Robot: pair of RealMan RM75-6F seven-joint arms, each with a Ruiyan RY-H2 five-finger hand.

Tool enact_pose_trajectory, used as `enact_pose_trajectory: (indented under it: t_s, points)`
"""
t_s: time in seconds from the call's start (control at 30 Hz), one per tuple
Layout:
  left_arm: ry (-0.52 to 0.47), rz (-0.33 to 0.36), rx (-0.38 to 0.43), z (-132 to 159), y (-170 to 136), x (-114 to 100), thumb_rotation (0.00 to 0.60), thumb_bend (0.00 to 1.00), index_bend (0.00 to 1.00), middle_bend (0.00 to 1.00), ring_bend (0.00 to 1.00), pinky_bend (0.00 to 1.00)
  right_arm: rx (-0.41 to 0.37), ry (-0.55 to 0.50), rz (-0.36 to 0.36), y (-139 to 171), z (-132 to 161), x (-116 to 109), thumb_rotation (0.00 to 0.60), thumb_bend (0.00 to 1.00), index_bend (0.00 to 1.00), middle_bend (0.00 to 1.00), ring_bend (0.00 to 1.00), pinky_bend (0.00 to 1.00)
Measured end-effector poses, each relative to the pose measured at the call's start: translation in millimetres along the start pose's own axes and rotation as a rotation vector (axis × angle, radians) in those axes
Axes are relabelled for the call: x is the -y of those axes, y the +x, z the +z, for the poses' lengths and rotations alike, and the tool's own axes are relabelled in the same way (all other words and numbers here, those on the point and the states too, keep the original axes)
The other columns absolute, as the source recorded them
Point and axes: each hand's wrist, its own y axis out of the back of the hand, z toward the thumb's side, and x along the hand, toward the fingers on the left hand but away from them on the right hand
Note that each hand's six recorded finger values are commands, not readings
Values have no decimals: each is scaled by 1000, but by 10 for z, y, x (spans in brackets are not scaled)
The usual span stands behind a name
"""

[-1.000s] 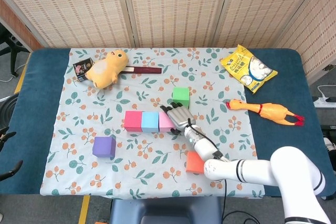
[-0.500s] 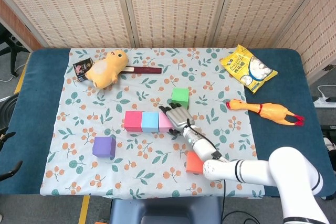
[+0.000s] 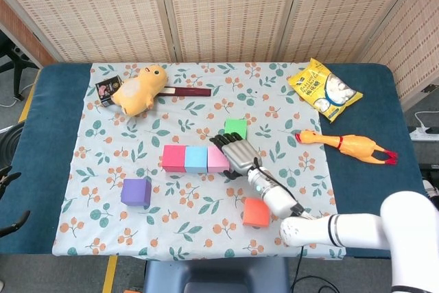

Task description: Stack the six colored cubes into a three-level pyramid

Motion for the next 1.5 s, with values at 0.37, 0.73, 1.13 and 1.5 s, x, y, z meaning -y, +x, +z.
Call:
enact_pose_trajectory:
  t_s: [0.37,0.73,1.13,1.5]
  points:
    - [-2,-8,26,136,80,24,600,290,161,52,0,72,46,-51,42,430,-489,48,600,264,0,154,0,2]
    - [12,-17,30,178,76,21,600,289,161,52,0,72,21,-83,106,183,-472,333,600,264,0,154,0,0]
    - [13,-19,22,144,59,24,600,290,160,52,0,72,-27,-109,113,-15,-272,422,600,264,0,154,0,0]
    - [17,-31,25,130,84,52,600,289,165,54,0,72,-31,-86,112,-5,-272,405,600,264,0,154,0,0]
